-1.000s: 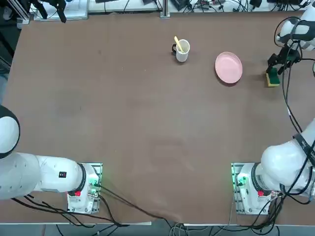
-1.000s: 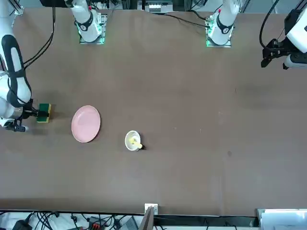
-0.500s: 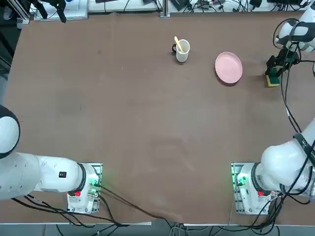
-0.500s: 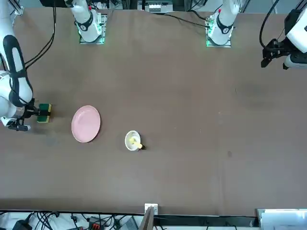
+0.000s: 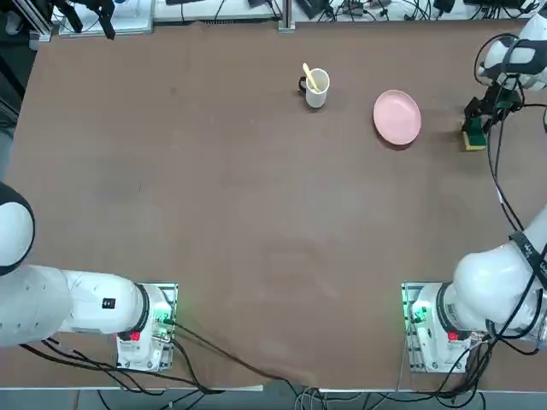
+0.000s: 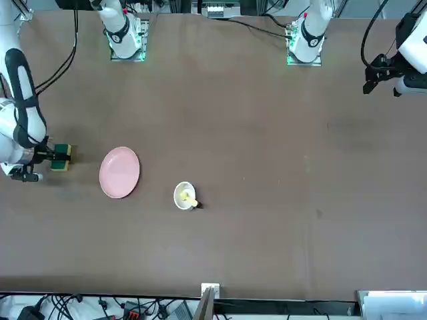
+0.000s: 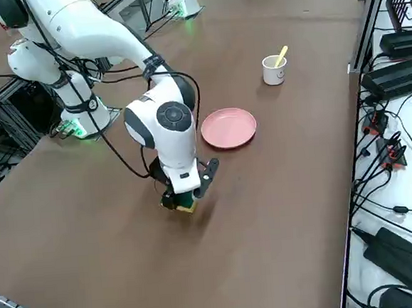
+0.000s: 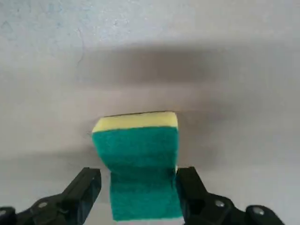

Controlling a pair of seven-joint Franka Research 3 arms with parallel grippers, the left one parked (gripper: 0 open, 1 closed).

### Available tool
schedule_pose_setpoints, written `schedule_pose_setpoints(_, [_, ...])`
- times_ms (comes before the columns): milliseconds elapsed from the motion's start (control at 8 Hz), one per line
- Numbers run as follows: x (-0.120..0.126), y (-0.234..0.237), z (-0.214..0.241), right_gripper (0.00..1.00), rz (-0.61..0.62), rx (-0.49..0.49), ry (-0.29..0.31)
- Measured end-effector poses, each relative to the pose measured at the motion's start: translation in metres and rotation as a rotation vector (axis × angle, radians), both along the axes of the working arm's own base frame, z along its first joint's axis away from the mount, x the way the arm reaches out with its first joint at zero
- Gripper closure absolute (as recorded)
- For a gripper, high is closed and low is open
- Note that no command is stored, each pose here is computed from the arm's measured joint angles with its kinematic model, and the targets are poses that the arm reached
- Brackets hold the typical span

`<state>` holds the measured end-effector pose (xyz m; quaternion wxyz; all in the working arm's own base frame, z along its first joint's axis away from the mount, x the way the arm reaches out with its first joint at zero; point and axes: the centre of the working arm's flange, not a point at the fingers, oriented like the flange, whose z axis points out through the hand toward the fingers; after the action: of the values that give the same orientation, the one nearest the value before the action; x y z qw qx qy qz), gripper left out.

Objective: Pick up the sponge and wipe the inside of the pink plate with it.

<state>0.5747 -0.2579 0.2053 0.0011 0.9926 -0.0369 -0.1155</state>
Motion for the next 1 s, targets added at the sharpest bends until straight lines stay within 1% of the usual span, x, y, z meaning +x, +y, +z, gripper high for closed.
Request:
schedule_pose_setpoints(750, [-0.004,-0.002,-0.009,0.03,0.001,-0.002,0.008])
schedule_pose_setpoints(1000, [-0.004,-0.002,-0.013,0.07,0.002,-0.002,0.009])
